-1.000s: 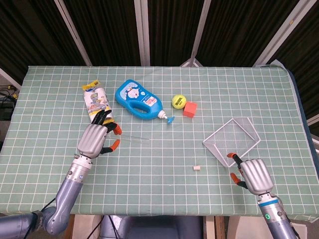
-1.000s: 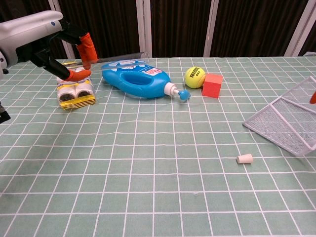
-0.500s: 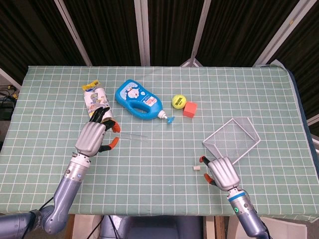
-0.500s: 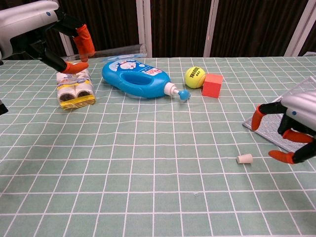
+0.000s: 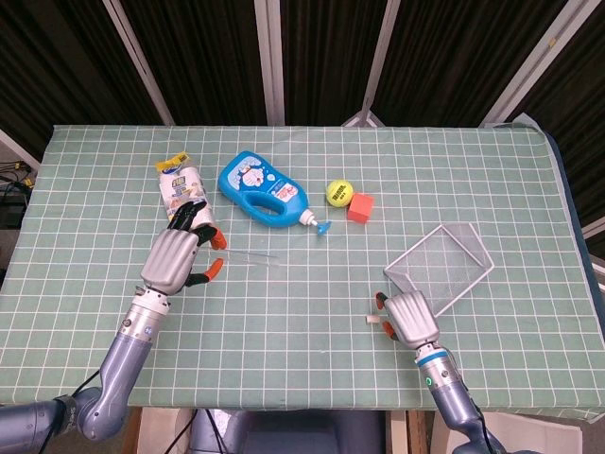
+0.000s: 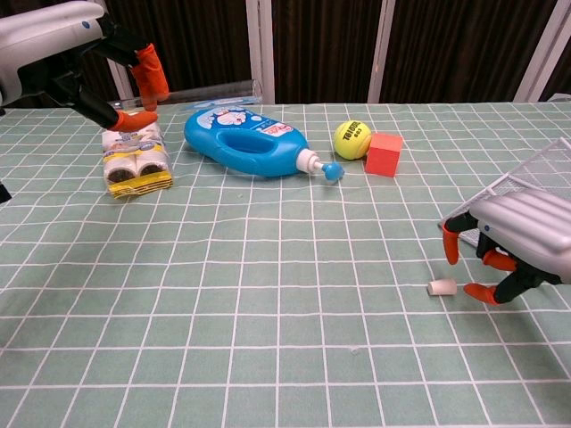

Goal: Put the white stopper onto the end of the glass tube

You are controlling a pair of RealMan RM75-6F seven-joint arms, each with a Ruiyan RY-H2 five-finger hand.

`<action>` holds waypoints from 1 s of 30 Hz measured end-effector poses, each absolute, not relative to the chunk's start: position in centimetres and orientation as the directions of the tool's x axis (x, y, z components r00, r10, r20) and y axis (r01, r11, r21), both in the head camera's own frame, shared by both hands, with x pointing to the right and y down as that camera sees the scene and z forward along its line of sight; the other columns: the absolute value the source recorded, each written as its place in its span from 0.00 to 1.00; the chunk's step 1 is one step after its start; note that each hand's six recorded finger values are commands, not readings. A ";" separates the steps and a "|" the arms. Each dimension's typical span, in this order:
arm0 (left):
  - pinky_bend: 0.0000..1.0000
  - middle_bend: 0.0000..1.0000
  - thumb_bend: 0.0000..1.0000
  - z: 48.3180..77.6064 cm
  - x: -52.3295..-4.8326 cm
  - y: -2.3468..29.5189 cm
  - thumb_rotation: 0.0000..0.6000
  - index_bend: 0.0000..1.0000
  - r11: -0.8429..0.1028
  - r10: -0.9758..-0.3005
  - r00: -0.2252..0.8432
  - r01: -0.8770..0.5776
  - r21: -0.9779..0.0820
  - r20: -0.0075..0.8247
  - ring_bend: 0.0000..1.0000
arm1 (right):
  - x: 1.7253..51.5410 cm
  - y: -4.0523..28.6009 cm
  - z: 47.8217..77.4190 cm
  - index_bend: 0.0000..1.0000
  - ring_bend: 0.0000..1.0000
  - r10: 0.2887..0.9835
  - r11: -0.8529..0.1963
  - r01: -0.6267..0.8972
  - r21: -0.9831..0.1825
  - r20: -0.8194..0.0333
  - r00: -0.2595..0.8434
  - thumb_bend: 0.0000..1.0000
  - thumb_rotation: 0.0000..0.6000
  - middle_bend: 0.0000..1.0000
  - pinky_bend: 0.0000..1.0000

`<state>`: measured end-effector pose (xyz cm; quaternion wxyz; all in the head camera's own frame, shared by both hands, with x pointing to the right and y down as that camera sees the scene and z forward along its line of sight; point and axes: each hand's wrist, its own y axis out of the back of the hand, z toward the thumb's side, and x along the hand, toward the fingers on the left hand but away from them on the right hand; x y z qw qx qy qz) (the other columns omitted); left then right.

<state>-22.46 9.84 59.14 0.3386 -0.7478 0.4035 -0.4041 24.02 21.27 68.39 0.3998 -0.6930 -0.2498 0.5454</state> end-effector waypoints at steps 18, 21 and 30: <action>0.00 0.50 0.77 59.6 -22.5 10.1 1.00 0.54 -0.452 -0.875 0.344 -0.330 -0.829 0.340 0.08 | 23.5 21.7 68.7 0.48 1.00 0.779 -0.554 -0.113 -0.824 -0.562 0.279 0.33 1.00 0.97 0.91; 0.00 0.50 0.77 59.6 -22.6 10.1 1.00 0.53 -0.451 -0.876 0.344 -0.329 -0.830 0.339 0.08 | 23.5 21.9 68.9 0.47 1.00 0.774 -0.562 -0.119 -0.819 -0.571 0.272 0.33 1.00 0.97 0.91; 0.00 0.50 0.77 59.3 -22.8 9.9 1.00 0.53 -0.444 -0.880 0.339 -0.340 -0.829 0.332 0.08 | 23.2 22.0 68.9 0.46 1.00 0.776 -0.560 -0.122 -0.820 -0.570 0.269 0.33 1.00 0.97 0.91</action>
